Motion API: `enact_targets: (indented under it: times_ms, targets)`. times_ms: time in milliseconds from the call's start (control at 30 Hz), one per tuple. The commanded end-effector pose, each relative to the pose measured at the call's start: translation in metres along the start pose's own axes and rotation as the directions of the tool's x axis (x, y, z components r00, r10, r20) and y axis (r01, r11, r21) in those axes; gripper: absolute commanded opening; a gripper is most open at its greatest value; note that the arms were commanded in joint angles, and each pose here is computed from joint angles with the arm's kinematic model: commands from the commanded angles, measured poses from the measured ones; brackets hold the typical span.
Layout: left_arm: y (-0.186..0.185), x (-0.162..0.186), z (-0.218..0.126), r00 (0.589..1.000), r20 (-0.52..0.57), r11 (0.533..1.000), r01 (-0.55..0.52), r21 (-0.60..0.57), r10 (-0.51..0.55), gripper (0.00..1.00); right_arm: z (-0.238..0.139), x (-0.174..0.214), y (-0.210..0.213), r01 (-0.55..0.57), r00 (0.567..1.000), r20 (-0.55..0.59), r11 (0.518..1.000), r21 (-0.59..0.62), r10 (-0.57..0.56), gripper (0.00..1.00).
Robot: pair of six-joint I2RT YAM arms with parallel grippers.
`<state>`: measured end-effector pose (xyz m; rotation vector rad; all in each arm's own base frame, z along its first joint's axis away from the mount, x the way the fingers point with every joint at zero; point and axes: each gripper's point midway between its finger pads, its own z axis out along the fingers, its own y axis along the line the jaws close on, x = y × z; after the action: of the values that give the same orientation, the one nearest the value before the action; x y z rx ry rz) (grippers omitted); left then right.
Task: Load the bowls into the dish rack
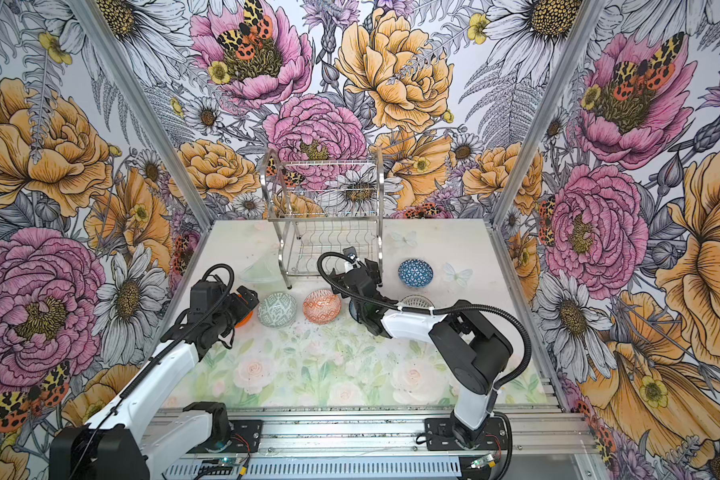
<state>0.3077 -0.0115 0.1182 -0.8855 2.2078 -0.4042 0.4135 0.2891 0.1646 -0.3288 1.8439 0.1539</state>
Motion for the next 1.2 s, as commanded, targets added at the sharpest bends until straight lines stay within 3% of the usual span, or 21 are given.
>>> enact_targets:
  times_ms: [0,333,533,1167]
  targets:
    - [0.001,-0.001,0.000,0.999,-0.008,0.999,-0.045,-0.017,0.045,0.99,0.002,-0.015,0.005,-0.002,0.999,0.043,1.000,-0.014,0.003,0.99]
    - [0.009,-0.001,0.015,0.998,-0.021,0.994,-0.068,-0.081,0.067,0.95,0.001,-0.015,0.003,-0.007,0.999,0.045,1.000,-0.010,0.007,0.99]
    - [0.004,-0.001,0.019,0.996,-0.036,0.994,-0.090,-0.070,0.088,0.89,0.000,-0.016,0.002,-0.011,0.999,0.048,1.000,-0.006,0.011,1.00]
    - [-0.008,-0.004,0.037,0.993,-0.065,0.993,-0.100,-0.067,0.096,0.86,0.002,-0.015,0.001,-0.017,0.999,0.050,1.000,-0.001,0.017,1.00]
